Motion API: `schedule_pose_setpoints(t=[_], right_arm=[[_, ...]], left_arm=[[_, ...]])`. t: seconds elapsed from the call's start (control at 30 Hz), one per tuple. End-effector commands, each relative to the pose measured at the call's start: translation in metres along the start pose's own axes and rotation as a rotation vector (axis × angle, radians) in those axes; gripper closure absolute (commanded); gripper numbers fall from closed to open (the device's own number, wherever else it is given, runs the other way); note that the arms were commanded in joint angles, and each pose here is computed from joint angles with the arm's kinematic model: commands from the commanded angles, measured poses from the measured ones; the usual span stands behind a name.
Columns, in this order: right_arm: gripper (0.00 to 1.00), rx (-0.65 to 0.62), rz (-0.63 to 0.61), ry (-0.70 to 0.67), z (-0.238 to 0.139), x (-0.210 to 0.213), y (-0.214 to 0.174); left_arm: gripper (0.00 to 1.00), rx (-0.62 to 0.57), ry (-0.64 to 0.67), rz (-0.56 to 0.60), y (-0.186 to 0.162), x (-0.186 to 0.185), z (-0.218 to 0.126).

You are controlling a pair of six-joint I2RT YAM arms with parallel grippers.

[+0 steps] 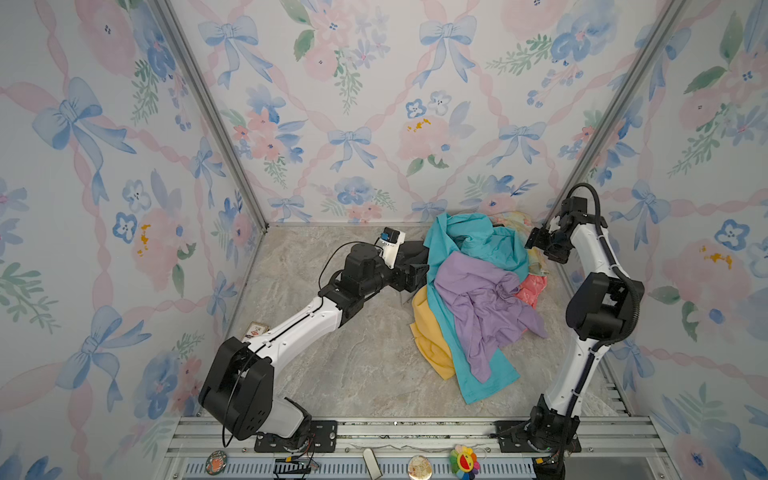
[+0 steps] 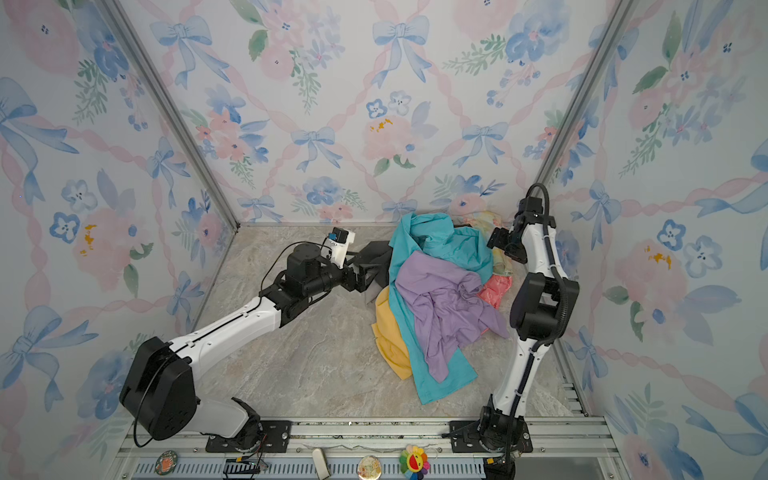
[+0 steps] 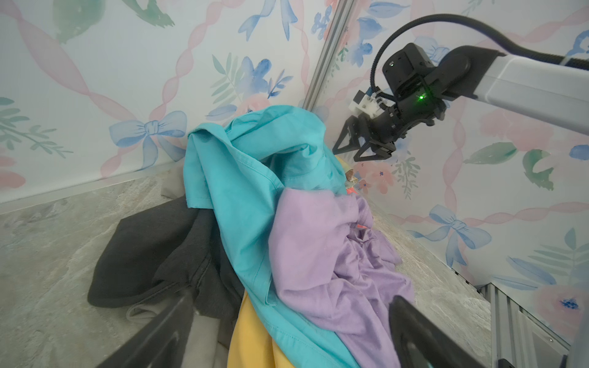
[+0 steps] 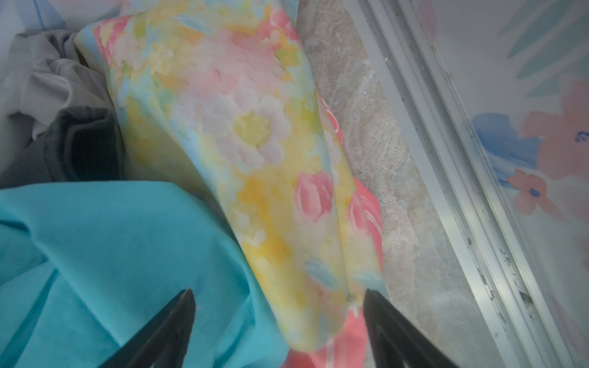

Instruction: Pick out a specific cloth from the pile

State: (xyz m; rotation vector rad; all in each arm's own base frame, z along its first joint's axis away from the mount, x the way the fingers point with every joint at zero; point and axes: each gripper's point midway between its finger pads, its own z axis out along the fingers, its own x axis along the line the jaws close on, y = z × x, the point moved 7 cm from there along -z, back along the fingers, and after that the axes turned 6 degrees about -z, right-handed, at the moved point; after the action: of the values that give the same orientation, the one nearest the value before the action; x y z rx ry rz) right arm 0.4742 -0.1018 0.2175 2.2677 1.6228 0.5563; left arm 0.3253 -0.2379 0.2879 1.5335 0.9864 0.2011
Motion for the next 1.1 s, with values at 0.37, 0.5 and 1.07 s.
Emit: schedule_pose_setpoints(t=[0.37,0.5,1.07], right_arm=[[0.12,-0.379,-0.389,-0.094,-0.142,0.094,-0.047],[0.11,-0.45,-0.407,-0.073,-0.174,0.101,-0.066],[0.11,-0.278,0.02,0.008,-0.152,0.032,-0.118]], left_arm=[[0.04,0.087,0.232,-0.152,-0.006,0.051,0.018],[0.02,0.101,0.242,-0.189,-0.005,0.057,0.019],[0.02,0.102,0.196,0.045,-0.013,-0.001,0.018]])
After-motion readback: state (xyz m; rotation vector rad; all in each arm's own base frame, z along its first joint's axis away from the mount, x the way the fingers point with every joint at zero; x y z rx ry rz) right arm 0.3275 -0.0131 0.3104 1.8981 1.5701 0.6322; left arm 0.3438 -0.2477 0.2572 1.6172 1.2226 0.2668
